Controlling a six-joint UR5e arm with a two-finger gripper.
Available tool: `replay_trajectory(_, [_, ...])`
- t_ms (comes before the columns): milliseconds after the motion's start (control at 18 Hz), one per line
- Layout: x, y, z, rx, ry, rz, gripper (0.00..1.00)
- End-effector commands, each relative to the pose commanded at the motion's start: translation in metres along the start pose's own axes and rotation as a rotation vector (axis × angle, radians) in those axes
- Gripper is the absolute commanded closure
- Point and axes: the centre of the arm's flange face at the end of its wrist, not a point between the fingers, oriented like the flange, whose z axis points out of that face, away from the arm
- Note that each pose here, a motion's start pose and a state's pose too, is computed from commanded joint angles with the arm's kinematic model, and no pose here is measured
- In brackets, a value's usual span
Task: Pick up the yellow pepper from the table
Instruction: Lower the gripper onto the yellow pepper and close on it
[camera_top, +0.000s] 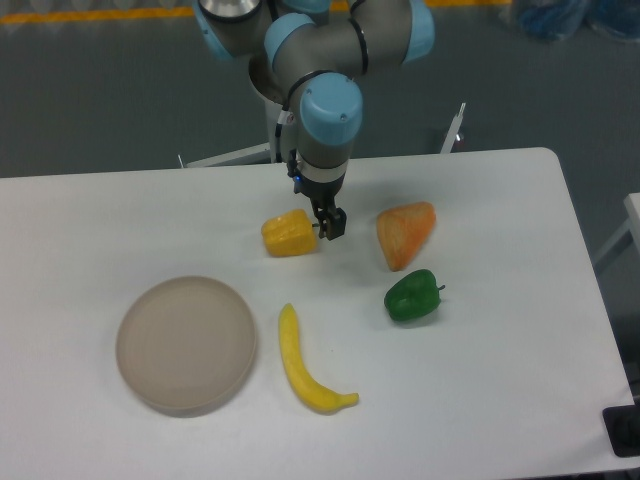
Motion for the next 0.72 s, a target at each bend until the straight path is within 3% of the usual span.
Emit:
replay_trajectory(167, [0.002,-0.01,0.01,0.0,-0.023,0.024,0.0])
replay_trajectory(722, [0.002,-0.032,0.034,0.013,-0.014,-0.025,0.01])
